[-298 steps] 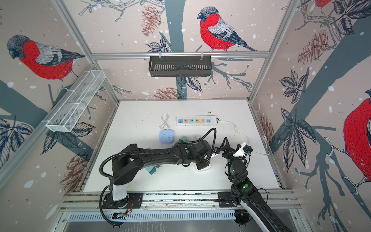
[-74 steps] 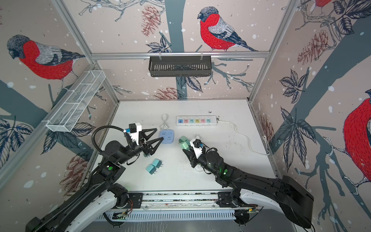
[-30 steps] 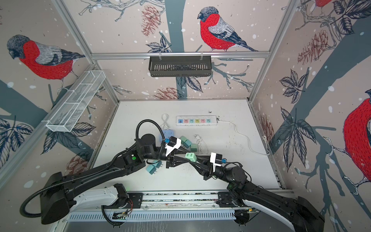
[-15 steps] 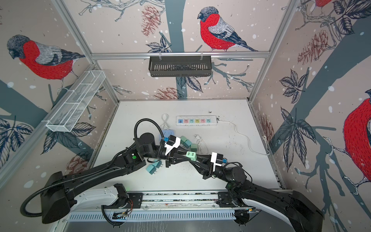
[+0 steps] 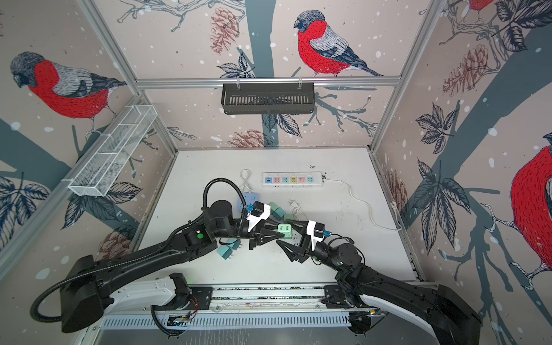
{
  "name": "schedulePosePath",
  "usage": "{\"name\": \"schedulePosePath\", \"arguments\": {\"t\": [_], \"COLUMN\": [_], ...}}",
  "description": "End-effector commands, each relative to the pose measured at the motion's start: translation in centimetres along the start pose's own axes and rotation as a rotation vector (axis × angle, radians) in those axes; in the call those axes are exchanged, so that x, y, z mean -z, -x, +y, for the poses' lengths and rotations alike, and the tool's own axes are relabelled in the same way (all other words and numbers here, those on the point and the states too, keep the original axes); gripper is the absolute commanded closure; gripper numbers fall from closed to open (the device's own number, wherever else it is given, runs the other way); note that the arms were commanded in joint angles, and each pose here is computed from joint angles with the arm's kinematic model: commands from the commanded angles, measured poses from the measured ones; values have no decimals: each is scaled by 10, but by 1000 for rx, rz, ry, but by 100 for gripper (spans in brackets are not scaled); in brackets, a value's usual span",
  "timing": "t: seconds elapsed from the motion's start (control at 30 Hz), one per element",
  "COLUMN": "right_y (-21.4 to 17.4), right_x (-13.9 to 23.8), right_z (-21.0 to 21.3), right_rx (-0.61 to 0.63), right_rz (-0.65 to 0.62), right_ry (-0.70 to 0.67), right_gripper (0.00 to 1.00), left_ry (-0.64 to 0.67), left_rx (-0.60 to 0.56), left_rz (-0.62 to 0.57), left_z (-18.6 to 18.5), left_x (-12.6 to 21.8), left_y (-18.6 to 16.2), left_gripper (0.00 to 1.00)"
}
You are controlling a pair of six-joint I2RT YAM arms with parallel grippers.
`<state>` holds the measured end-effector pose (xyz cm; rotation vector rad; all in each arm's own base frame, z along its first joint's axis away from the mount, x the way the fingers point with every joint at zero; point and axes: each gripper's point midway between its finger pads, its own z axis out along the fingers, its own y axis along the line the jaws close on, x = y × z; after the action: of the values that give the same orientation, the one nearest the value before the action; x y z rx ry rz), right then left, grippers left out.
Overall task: Insert the plug
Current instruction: 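Open the right gripper and draw it back while the left gripper holds the adapter, then carry the light green adapter with the left gripper over the white square socket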
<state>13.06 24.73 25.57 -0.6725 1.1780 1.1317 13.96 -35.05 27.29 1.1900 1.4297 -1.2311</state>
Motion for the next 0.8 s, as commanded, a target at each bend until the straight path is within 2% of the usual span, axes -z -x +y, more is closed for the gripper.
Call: {"name": "schedulePosePath", "arguments": {"t": [0.0, 0.17, 0.23, 0.33, 0.5, 0.77], "right_y": [0, 1, 2, 2, -6, -20], "right_x": [2, 11, 17, 29, 66, 113], "right_z": [-14, -28, -38, -62, -118, -172], "right_rx": [-9, -9, -9, -16, -21, -78], "right_rz": [10, 16, 13, 19, 38, 48], "right_ry": [-87, -175, -234, -390, -735, -1004], "right_gripper": [10, 5, 4, 3, 0, 0], "left_ry": [140, 233, 224, 162, 69, 88], "left_rx": [16, 39, 20, -11, -73, -84], "left_rz": [-48, -72, -55, -28, 9, -17], "left_z": [26, 48, 47, 38, 21, 15], "left_x": [13, 31, 31, 27, 16, 2], "left_y": [5, -6, -15, -30, -56, -78], "left_gripper": [100, 100, 100, 100, 100, 100]}}
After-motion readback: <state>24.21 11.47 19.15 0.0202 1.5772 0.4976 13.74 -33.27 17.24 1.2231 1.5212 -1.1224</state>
